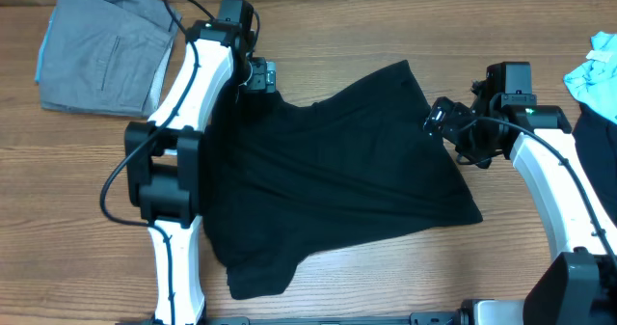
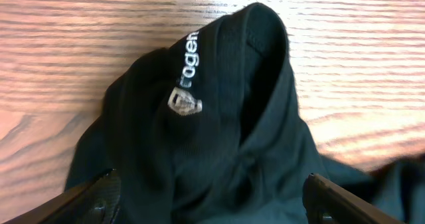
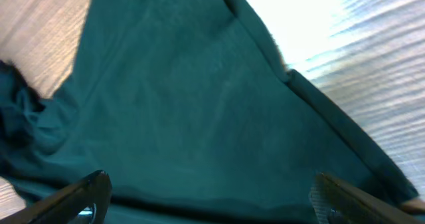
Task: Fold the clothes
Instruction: 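Grasp the shirt's collar with the left gripper and shoulder with the right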
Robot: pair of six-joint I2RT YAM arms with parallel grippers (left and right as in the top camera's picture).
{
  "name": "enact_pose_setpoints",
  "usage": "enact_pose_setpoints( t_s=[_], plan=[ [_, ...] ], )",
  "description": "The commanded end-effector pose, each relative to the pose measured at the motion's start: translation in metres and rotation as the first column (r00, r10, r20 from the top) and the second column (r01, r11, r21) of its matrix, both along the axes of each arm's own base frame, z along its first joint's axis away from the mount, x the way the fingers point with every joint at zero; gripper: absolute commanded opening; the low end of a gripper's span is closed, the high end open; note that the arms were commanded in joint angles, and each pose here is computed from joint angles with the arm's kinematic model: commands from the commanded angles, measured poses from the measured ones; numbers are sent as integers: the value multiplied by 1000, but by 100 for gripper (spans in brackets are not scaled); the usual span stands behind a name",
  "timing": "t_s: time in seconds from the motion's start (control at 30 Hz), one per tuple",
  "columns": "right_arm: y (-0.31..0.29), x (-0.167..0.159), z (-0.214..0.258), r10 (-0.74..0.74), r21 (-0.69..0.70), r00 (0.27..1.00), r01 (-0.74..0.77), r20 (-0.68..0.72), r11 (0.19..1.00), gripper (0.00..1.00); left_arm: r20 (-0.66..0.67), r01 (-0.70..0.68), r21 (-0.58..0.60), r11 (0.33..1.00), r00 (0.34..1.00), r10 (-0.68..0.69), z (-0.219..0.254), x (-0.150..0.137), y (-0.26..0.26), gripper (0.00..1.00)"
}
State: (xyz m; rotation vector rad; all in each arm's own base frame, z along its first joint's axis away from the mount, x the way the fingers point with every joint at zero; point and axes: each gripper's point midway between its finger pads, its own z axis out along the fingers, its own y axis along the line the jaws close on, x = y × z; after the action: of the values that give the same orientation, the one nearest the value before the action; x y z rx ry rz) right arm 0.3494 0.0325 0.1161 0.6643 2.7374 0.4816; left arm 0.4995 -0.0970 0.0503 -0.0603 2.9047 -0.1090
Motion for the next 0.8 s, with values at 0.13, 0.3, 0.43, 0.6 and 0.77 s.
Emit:
enact_pose_setpoints(
  t_s=[0.13,0.3,0.43,0.6,0.77],
  plan=[
    [-5,5,5,-2,-38,1000,2,15,999,100,37,44,14,999,998,-44,-9,18,-1,66],
    [-5,6,5,-2,-39,1000,3,19,999,100,59,44,9,999,997,-44,-7,23,-2,57],
    [-8,6,5,-8,-55,1000,9,18,998,100,63,48,10,999,997,-49,-10,25,-3,46],
    [-8,7,4,-8,-55,1000,9,18,998,100,61,67,17,998,996,-68,-11,24,-3,47],
    [-9,6,1,-10,-60,1000,10,8,998,100,71,66,63,996,995,-70,-10,27,4,68]
  ],
)
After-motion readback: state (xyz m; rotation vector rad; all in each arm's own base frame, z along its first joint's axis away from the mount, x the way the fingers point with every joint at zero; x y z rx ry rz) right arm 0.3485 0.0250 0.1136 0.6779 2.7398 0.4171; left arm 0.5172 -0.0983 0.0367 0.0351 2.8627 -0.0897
